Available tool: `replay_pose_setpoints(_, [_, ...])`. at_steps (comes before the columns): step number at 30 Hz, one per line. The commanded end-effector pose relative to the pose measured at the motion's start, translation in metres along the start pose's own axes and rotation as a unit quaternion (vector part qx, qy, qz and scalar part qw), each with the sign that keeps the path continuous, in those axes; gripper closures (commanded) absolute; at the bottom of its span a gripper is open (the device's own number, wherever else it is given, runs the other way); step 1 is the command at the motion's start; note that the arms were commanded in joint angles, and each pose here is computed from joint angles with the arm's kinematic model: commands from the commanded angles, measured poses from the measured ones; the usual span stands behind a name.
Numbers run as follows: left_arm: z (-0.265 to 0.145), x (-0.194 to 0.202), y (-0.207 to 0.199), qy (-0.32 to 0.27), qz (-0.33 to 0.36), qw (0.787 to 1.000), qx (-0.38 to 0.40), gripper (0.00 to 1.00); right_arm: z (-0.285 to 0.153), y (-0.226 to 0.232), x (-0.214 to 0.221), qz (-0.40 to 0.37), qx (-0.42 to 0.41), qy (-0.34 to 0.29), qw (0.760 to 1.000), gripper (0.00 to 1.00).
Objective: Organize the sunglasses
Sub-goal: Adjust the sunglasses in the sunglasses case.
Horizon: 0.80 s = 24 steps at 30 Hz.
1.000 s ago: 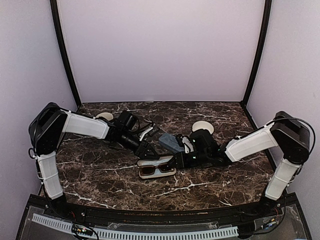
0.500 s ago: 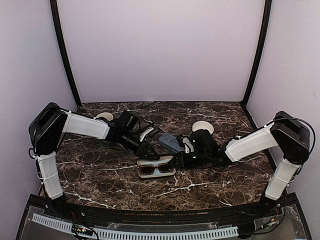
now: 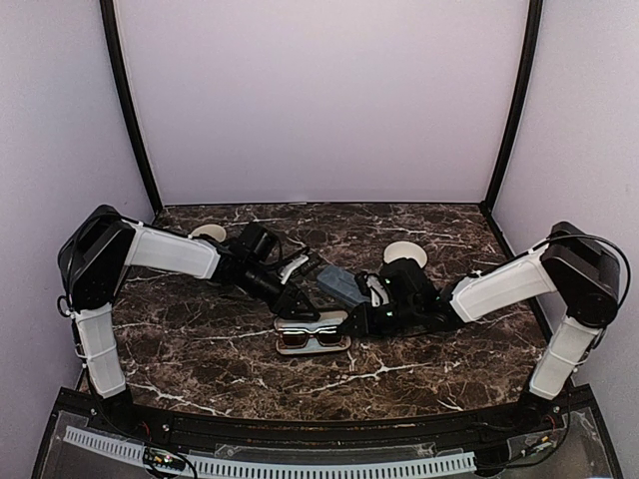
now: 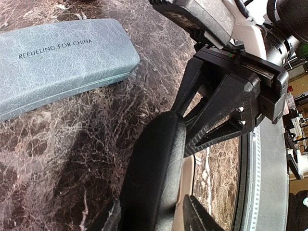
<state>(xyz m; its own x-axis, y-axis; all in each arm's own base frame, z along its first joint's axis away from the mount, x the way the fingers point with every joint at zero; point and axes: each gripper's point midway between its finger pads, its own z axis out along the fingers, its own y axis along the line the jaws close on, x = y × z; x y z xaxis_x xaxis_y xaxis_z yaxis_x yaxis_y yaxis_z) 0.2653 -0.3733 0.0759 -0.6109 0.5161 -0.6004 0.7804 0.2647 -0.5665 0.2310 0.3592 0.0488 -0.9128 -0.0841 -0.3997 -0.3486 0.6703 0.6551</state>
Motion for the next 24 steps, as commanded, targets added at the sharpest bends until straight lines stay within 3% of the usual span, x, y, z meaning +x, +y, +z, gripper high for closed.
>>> replay_pose_setpoints(1, [-0.005,-0.006,-0.01,-0.005,0.02,1.0,0.0,0.57,-0.009,0.01,-0.011,0.0,-0.009,-0.013,1.0,0.76])
replay_pose_setpoints(10, [-0.006,-0.007,-0.008,-0.006,0.024,1.0,-0.012,0.57,-0.017,0.015,-0.013,-0.016,-0.01,-0.019,1.0,0.75])
replay_pose_setpoints(19, [-0.008,-0.012,-0.011,-0.019,0.026,0.999,-0.011,0.58,-0.038,0.053,-0.013,-0.204,-0.039,-0.051,0.977,0.5])
replay_pose_setpoints(24, [-0.009,-0.015,-0.014,-0.023,0.025,0.999,-0.007,0.61,-0.031,0.069,-0.005,-0.251,-0.078,-0.061,0.963,0.47])
